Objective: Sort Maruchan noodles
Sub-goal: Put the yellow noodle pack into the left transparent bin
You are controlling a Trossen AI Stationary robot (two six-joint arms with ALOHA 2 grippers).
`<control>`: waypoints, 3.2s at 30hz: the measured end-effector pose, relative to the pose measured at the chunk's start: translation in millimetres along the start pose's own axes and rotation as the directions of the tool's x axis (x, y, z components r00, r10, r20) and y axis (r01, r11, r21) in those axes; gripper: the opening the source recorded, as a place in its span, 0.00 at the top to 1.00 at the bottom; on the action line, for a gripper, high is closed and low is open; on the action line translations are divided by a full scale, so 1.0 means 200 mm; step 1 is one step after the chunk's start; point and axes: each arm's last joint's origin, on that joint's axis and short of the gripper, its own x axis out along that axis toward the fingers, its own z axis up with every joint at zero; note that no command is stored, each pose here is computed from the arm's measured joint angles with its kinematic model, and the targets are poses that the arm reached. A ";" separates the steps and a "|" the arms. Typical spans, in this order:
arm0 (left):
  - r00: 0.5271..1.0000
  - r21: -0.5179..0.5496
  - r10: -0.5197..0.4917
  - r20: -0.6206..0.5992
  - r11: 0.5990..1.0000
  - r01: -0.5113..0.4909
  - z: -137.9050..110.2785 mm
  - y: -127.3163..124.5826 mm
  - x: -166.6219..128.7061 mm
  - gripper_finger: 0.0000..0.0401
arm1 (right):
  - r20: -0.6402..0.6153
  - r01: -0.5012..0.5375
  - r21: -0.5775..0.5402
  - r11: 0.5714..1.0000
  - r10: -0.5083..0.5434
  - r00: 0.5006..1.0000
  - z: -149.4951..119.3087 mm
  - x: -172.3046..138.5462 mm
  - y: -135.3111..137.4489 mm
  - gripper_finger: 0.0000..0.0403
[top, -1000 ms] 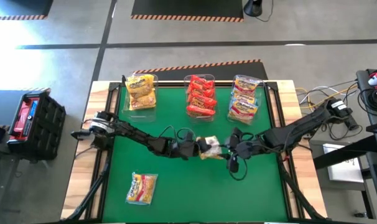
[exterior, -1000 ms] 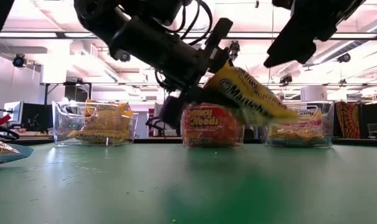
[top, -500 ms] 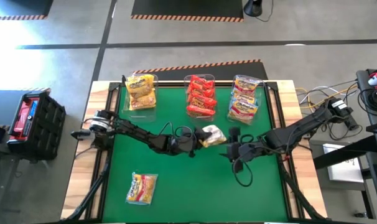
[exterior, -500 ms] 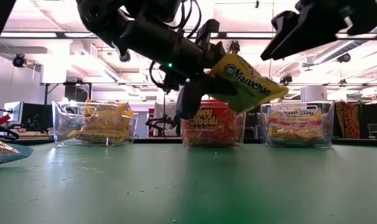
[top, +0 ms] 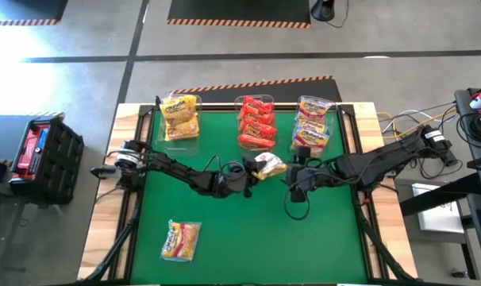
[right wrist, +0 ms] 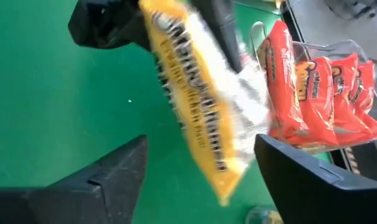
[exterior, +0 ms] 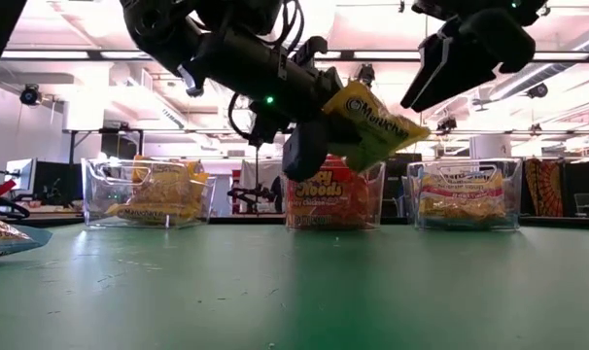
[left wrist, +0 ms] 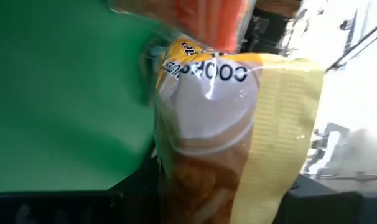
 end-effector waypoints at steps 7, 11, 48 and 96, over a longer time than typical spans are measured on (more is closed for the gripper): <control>0.998 -0.059 -0.066 -0.013 0.996 0.065 -0.02 -0.04 0.00 0.69 | -0.013 0.014 -0.151 0.988 -0.016 1.000 0.00 0.02 0.01 0.18; 0.997 -0.066 -0.078 -0.014 0.995 0.077 -0.03 -0.06 0.01 0.69 | -0.024 0.116 -0.247 0.962 -0.125 0.992 -0.01 0.04 0.00 0.15; 0.995 -0.025 -0.048 -0.090 0.999 0.045 -0.05 -0.07 0.02 0.69 | 0.010 0.179 -0.229 0.957 -0.182 0.983 0.03 0.12 0.03 0.27; 0.927 0.282 0.011 -0.375 0.954 0.103 -0.05 -0.08 0.01 0.47 | -0.053 0.127 -0.342 0.931 -0.154 0.987 -0.02 0.06 0.00 0.73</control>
